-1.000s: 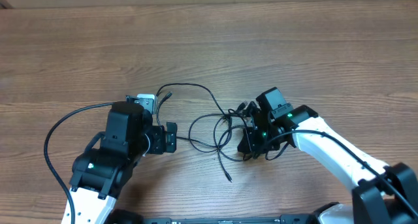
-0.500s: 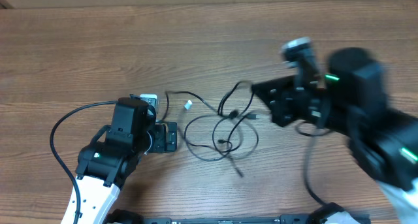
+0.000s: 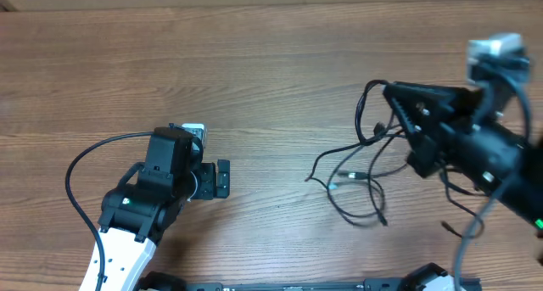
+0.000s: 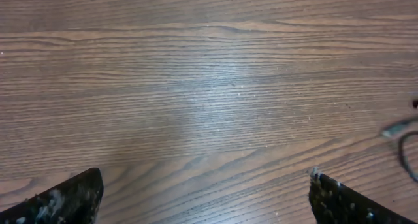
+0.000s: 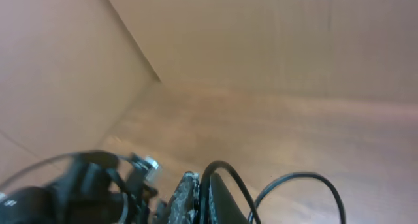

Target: Untangle cables

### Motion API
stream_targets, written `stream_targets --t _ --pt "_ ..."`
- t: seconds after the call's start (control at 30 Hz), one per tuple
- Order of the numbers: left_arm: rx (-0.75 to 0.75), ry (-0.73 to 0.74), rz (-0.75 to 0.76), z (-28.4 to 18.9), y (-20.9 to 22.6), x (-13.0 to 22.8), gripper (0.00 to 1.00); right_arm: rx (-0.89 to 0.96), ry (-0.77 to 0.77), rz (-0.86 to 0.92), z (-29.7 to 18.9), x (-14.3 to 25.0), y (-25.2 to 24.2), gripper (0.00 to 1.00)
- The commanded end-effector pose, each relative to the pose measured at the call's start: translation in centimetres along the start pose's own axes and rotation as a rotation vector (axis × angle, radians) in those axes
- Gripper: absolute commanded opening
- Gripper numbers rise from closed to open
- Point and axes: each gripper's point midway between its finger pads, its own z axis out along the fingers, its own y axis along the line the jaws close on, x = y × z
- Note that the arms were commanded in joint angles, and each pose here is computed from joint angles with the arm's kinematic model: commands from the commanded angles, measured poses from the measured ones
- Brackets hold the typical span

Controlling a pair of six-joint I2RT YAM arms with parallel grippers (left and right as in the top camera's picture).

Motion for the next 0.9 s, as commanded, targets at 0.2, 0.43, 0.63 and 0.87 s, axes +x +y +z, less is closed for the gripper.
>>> stream_targets --t 0.2,0.43,0.63,0.87 --pt "0.38 -0.04 0.024 -1.6 -6.6 -1.7 1.0 0.106 0.236 0.041 5.7 3.9 -2.8 0.04" --pt "0.758 -0.051 -0.148 -4.3 -12.5 -5.1 1.0 0.075 0.276 0.052 7.3 4.4 -2.5 0.04" --pt "0.919 -0.027 -0.189 -4.7 -16.4 -6.8 1.0 0.072 0.277 0.052 7.4 4.4 -2.5 0.04" --pt "1.061 -0.136 -0.045 -7.0 -22.0 -7.8 0.86 0.087 0.28 0.052 7.4 4.5 -2.7 0.04"
